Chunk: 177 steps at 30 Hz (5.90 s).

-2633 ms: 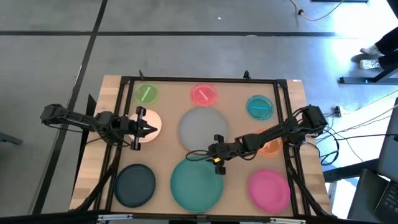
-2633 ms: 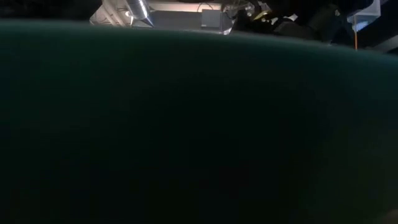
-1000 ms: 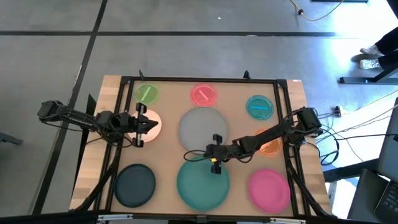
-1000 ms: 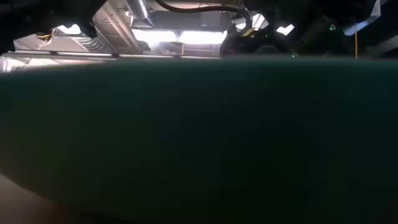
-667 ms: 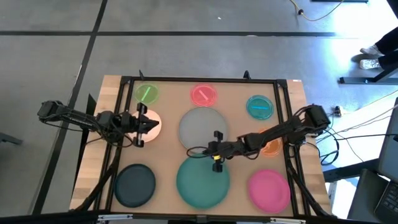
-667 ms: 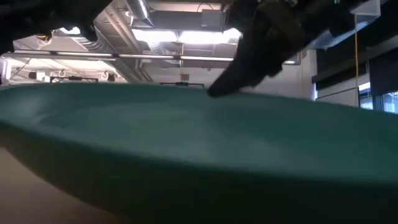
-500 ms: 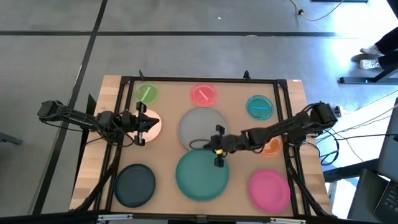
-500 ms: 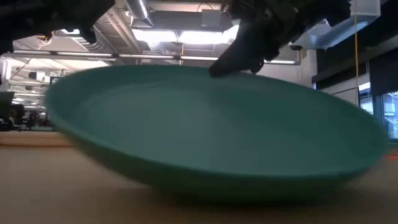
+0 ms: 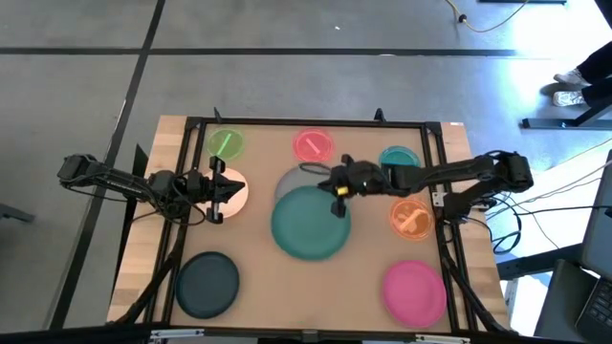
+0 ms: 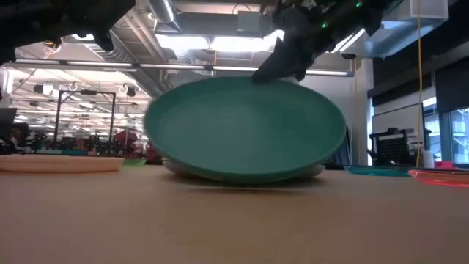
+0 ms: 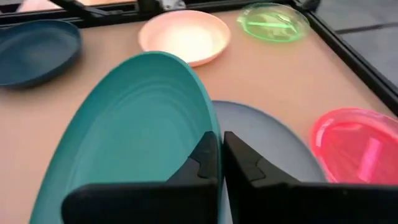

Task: Stack plastic plates
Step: Stack the green plate on top of the gray plate, then stack the pink plate on top of the green plate

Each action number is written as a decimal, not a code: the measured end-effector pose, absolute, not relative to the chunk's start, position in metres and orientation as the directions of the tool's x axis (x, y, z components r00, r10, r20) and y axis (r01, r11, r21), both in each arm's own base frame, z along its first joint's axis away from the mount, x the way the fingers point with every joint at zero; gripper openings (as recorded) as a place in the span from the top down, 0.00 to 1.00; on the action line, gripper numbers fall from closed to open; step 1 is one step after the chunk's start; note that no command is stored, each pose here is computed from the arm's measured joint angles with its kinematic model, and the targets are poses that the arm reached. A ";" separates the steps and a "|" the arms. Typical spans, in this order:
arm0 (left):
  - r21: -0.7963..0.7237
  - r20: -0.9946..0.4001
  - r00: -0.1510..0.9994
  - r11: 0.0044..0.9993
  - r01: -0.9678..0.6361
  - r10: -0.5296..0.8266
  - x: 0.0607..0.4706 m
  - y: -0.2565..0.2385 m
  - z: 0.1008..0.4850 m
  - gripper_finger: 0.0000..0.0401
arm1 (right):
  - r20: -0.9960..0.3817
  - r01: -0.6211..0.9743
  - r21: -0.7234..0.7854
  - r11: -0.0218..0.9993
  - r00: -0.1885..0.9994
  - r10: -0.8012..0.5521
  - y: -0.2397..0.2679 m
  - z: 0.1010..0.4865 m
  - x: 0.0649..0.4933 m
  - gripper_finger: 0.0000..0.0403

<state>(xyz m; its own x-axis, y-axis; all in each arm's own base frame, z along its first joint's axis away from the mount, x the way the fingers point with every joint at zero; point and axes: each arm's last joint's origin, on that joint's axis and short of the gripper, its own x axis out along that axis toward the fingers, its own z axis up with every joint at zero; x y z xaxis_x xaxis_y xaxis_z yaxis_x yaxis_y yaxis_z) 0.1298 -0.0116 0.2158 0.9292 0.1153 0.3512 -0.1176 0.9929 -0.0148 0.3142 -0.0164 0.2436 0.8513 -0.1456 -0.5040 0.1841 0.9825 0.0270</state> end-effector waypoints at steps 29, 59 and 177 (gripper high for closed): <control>-0.023 0.349 0.923 0.986 -0.163 0.161 0.130 -0.010 0.216 0.99 | -0.649 0.292 -0.108 0.950 0.703 -0.290 -0.098 0.186 0.322 0.99; -0.033 0.365 0.917 0.987 -0.160 0.161 0.129 -0.010 0.217 0.99 | -0.773 0.111 -0.059 0.992 0.623 -0.116 -0.069 0.227 0.301 0.63; 0.003 0.365 0.929 0.998 -0.068 0.062 0.130 -0.013 0.217 0.99 | -0.536 0.395 0.344 0.852 0.827 -0.168 -0.060 0.167 0.278 0.99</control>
<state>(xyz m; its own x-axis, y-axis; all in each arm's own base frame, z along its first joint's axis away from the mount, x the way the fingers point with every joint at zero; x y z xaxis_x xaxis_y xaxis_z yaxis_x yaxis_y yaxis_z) 0.1296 -0.0131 0.2167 0.9291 0.0624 0.3646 -0.0682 0.9977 0.0031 0.2782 -0.0598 0.1675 0.8274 -0.1675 -0.5360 0.3954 0.8516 0.3441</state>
